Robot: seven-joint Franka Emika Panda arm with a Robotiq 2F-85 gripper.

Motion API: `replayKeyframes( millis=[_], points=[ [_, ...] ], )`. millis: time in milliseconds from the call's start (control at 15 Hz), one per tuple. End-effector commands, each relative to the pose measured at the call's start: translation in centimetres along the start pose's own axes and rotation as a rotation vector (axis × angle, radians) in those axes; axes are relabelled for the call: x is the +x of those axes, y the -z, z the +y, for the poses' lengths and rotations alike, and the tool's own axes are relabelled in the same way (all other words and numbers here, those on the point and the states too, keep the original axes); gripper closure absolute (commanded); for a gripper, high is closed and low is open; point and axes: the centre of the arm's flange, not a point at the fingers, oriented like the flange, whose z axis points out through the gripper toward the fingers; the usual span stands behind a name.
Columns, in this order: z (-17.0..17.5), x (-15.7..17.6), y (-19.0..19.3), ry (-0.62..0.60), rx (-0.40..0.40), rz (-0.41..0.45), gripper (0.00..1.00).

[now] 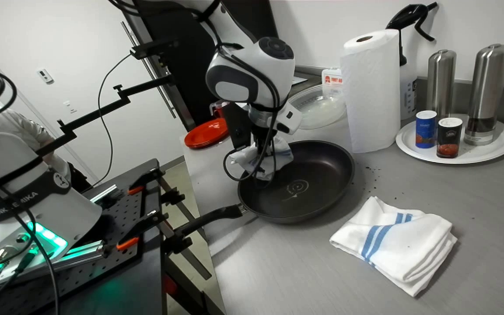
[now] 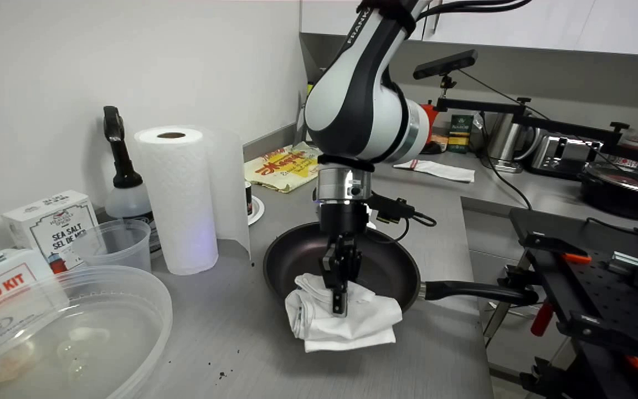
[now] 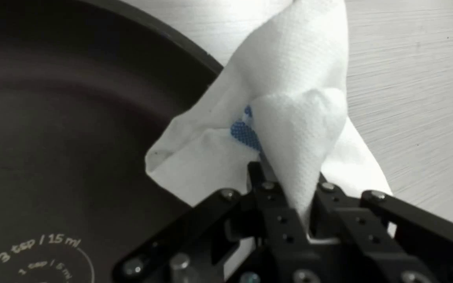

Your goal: Use the towel to wipe the pan

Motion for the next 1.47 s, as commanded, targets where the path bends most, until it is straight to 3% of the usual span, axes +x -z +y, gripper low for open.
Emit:
replayKeyframes(
  millis=[0,600,1133,1400],
  points=[
    [0.7,2.3,-0.5,-0.042,-0.006,0.013,0.96],
    [3.8,4.0,0.9,-0.144,0.012,0.040,0.96],
    [2.5,3.7,-1.3,-0.170,0.072,-0.022,0.96],
    [2.6,3.9,-2.0,-0.187,0.060,-0.030,0.96]
  ],
)
